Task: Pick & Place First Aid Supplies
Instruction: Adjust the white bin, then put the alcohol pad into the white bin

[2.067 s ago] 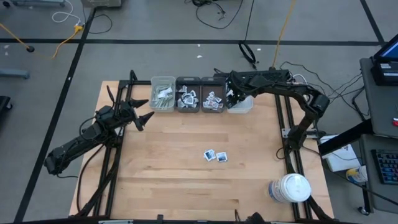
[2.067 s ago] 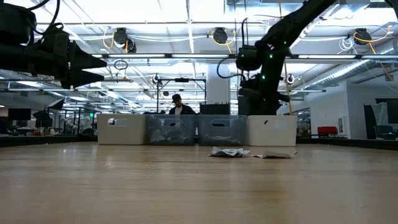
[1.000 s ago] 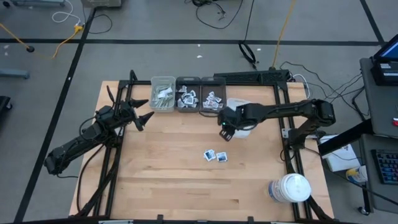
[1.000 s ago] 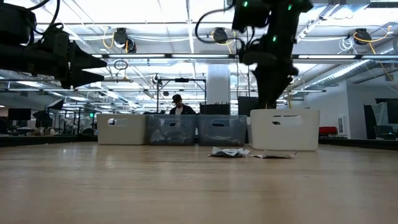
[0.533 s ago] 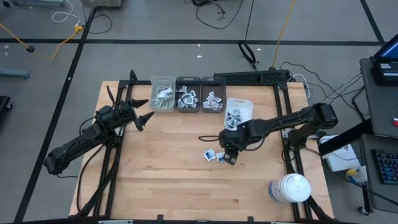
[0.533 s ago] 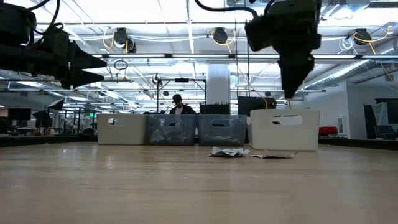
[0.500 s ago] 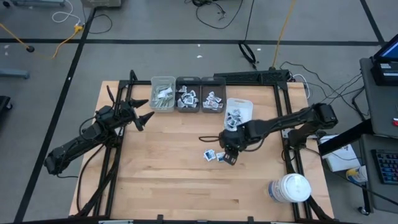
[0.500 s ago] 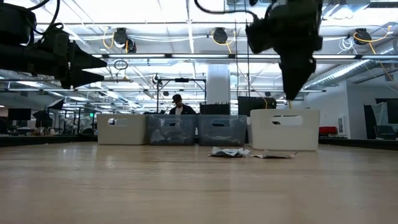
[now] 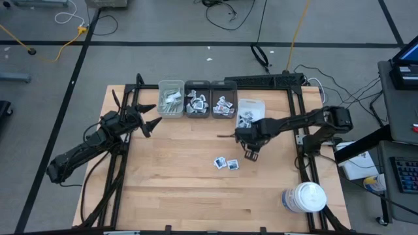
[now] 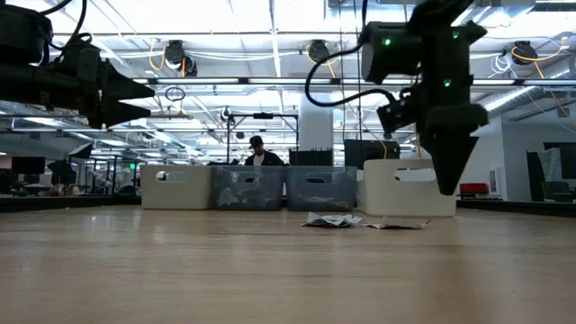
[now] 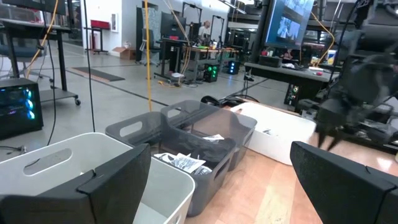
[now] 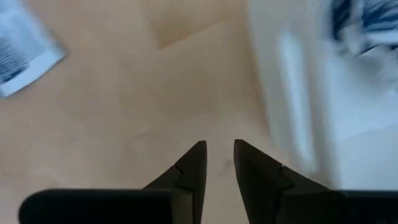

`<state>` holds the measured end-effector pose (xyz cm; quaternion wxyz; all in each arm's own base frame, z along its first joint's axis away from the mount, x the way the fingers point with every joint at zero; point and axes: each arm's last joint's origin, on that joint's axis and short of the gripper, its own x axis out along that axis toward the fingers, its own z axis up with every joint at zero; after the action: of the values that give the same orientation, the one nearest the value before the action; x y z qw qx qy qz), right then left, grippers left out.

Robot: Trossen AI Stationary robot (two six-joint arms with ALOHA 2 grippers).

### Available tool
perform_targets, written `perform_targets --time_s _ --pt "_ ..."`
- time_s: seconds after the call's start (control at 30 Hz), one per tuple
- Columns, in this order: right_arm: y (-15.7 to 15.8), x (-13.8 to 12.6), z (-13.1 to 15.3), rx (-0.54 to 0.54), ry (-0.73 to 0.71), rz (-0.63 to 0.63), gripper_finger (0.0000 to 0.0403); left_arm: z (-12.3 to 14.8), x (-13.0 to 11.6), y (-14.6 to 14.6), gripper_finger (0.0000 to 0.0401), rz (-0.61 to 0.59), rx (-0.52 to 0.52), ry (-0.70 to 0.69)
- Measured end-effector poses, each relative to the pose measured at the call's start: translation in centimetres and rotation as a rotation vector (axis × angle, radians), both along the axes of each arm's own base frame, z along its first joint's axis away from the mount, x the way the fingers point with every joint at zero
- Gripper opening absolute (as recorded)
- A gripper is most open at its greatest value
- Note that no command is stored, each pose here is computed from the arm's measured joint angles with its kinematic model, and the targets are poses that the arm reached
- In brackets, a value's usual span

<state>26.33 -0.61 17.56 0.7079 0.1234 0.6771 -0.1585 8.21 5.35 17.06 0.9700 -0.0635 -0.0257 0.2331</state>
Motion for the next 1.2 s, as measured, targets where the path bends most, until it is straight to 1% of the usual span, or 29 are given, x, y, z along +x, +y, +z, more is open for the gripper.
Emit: perform_targets --time_s 0.1,0.27,0.43,0.5,0.6,0.67,0.8,0.93,1.03,1.2 --pt "-1.6 -0.1 0.0 -0.037 0.005 0.013 0.0071 0.0 0.0 0.0 0.0392 0.000 0.000 0.000" --pt "-4.5 -0.2 0.0 -0.158 0.007 0.044 0.0065 0.0 0.0 0.0 0.0392 0.000 0.000 0.000" --pt "-6.9 -0.2 0.1 -0.177 -0.030 -0.016 0.0064 0.0 0.0 0.0 0.0392 0.000 0.000 0.000" --pt "-7.4 -0.1 0.1 -0.190 -0.059 -0.036 0.0061 0.0 0.0 0.0 0.0392 0.000 0.000 0.000" --pt "-8.1 0.2 0.2 -0.245 -0.093 -0.061 0.0056 0.0 0.0 0.0 0.0392 0.000 0.000 0.000" --pt "-8.3 0.2 0.3 -0.242 -0.102 -0.071 0.0054 0.0 0.0 0.0 0.0392 0.000 0.000 0.000" --pt "-7.7 0.4 0.2 -0.132 -0.133 -0.113 0.0054 0.0 0.0 0.0 0.0392 0.000 0.000 0.000" --pt "-6.0 1.2 0.9 -0.096 -0.164 -0.188 0.0059 0.0 0.0 0.0 0.0392 0.000 0.000 0.000" --pt "-4.6 2.0 2.0 -0.081 -0.188 -0.227 0.0075 0.0 0.0 0.0 0.0392 0.000 0.000 0.000" --pt "-1.7 3.2 4.5 -0.051 -0.226 -0.251 0.0119 0.0 0.0 0.0 0.0392 0.000 0.000 0.000"
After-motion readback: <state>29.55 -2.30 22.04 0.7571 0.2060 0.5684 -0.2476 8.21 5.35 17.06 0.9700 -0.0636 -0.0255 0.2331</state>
